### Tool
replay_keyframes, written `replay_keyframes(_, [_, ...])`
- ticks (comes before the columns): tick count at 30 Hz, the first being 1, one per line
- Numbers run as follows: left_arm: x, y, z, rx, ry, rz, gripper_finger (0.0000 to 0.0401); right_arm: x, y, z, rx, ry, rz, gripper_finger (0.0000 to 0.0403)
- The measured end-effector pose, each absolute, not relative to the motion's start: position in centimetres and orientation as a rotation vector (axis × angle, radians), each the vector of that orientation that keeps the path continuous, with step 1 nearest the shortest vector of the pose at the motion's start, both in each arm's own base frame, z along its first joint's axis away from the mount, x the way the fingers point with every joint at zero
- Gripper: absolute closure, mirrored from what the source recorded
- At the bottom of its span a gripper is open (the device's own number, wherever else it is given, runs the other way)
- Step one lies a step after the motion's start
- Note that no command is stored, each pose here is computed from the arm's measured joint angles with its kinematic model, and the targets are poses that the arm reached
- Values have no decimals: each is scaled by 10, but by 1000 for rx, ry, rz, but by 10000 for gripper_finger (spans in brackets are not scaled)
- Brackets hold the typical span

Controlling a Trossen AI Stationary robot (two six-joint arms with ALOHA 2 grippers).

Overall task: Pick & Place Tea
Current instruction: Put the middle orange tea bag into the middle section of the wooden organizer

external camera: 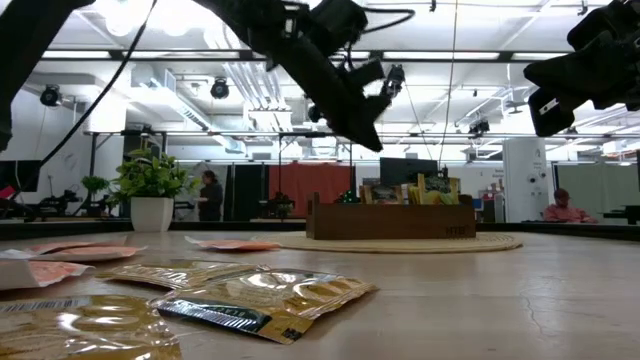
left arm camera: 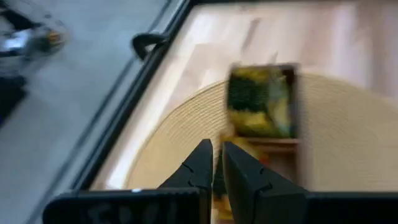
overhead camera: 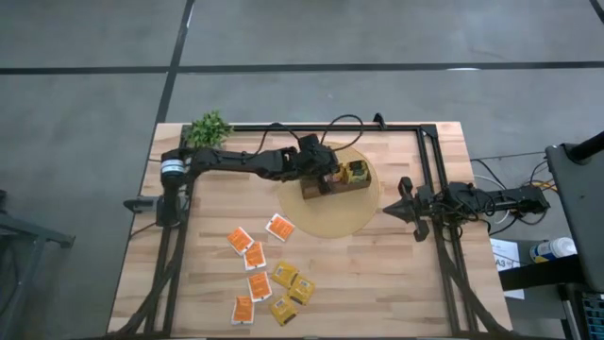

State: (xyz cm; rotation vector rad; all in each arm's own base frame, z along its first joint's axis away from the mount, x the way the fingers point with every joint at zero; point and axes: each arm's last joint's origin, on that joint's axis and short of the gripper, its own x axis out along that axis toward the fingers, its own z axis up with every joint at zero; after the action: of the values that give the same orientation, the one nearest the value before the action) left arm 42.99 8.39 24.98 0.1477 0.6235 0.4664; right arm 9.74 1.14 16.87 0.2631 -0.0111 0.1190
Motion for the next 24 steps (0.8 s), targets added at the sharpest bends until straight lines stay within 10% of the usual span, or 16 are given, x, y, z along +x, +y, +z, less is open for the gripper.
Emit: replay_keyframes(24, [362, 17, 259, -28, 816, 241, 138, 97, 11, 169, 263, -11, 119, 394])
